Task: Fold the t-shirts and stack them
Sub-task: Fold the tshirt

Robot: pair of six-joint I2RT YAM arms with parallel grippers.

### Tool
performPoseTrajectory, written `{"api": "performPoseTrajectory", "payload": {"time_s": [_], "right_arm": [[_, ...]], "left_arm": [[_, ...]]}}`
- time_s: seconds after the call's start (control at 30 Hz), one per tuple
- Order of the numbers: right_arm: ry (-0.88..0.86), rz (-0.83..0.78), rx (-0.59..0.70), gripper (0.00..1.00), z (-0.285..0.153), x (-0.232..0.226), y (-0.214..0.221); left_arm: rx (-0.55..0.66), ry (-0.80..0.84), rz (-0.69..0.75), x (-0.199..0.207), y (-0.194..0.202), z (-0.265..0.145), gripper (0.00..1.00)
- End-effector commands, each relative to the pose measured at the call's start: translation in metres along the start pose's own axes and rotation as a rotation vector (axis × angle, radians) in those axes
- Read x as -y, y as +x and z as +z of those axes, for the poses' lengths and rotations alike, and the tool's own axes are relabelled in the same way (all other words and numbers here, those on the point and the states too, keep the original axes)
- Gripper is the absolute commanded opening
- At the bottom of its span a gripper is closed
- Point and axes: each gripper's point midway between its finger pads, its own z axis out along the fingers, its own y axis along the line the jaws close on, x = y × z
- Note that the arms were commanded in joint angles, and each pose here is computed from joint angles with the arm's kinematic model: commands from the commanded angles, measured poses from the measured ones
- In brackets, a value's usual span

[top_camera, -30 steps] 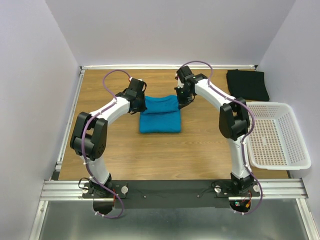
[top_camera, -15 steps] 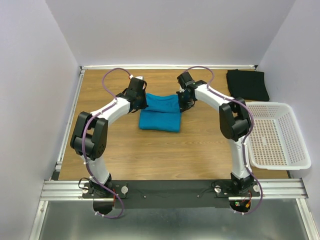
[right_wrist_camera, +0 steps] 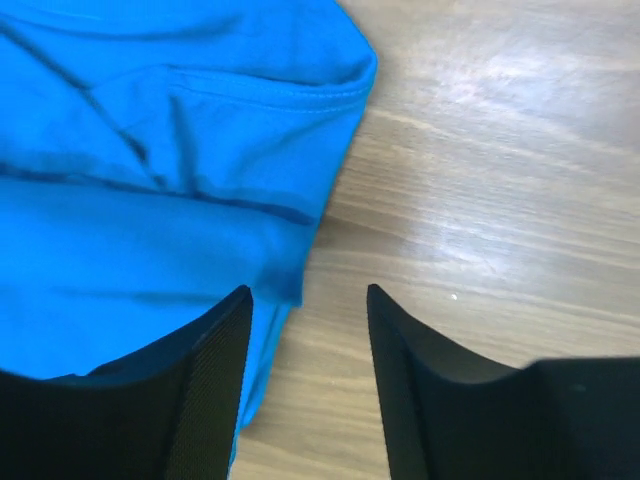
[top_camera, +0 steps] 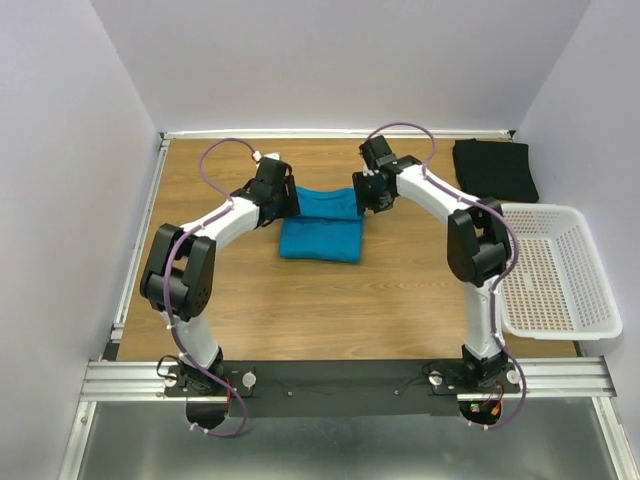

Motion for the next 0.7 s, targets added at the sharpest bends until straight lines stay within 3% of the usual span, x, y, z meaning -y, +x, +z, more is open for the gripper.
{"api": "performPoseTrajectory", "payload": {"time_s": [0.0,0.13,0.3,0.5,0.67], "right_arm": [[-0.078,-0.082,0.166,0.58,-0.061,-0.029,-0.041],[-0.261,-0.194,0.203,0.58,-0.081,-0.076,-0.038],[-0.543,-0.298,0.135,0.58,-0.084,-0.133,-0.011],[-0.59,-0.318,0.078,0.57,-0.04,-0.144,-0.001],[-0.531,-0.262,0.079,0.56,0.009,-0.118,-0.026]], "left_arm": [[0.15,0.004,-0.054,0.001,-0.045,-0.039,0.77],[0.203,-0.023,-0.1,-0.011,-0.046,-0.075,0.78],[0.245,-0.019,-0.147,-0.027,-0.03,-0.11,0.77],[0.204,-0.008,-0.158,-0.042,0.009,-0.122,0.75],[0.189,0.021,-0.167,-0.043,0.023,-0.131,0.73]]}}
